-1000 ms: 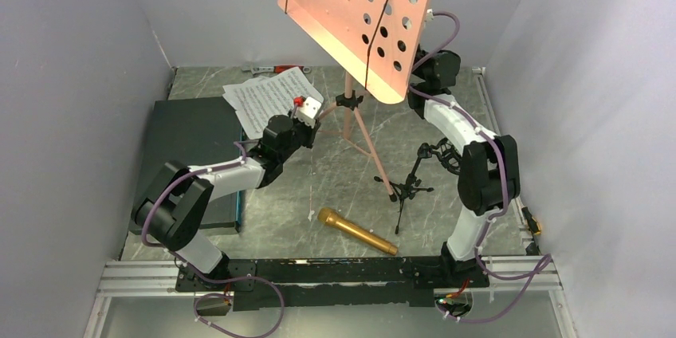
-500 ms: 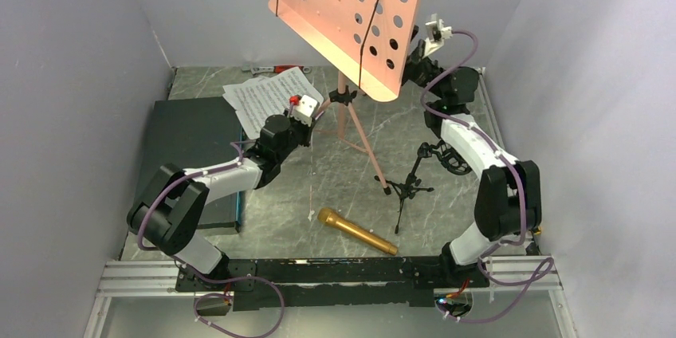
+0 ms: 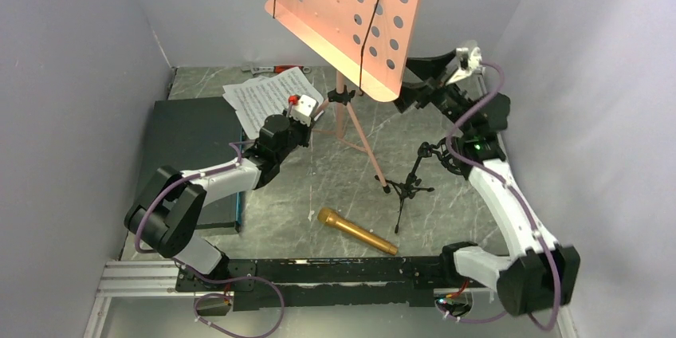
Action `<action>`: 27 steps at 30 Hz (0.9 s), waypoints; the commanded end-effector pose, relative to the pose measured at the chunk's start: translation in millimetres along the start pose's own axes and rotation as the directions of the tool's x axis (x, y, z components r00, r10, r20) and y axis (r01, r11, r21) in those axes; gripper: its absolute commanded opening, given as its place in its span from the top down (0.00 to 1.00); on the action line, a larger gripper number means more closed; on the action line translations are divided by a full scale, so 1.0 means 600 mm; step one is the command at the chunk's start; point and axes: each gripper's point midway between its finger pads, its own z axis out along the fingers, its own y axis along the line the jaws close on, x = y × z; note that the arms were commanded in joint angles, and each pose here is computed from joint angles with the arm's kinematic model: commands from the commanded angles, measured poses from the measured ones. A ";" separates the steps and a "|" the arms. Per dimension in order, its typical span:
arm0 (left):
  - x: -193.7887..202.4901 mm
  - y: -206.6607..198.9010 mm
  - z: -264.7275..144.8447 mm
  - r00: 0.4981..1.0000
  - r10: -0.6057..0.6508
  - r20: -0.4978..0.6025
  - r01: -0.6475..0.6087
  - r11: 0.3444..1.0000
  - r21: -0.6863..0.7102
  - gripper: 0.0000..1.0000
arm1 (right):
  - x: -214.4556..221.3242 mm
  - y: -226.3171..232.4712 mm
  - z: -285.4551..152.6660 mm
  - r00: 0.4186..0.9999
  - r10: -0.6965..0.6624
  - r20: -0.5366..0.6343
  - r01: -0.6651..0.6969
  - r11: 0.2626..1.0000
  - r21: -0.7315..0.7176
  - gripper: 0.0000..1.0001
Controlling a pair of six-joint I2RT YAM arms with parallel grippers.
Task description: Set up the instrument practice props
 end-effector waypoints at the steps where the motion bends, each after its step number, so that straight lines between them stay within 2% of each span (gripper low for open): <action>1: 0.009 0.008 -0.009 0.995 -0.099 -0.028 0.098 0.994 -0.053 0.97 | -0.032 0.021 -0.046 0.994 -0.113 0.005 0.112 0.990 0.086 0.01; 9: 0.008 0.005 -0.010 0.995 -0.096 -0.029 0.095 0.994 -0.045 0.97 | -0.069 0.117 -0.128 0.981 -0.191 0.015 0.190 0.980 0.049 0.01; 14: 0.007 0.007 -0.012 0.996 -0.090 -0.027 0.089 0.995 -0.048 0.97 | -0.108 0.189 -0.153 0.963 -0.258 0.082 0.263 0.962 -0.067 0.01; 27: 0.001 0.004 -0.020 0.995 -0.099 -0.018 0.099 0.994 -0.036 0.97 | -0.174 0.172 -0.077 0.987 -0.129 0.100 0.139 0.985 -0.106 0.01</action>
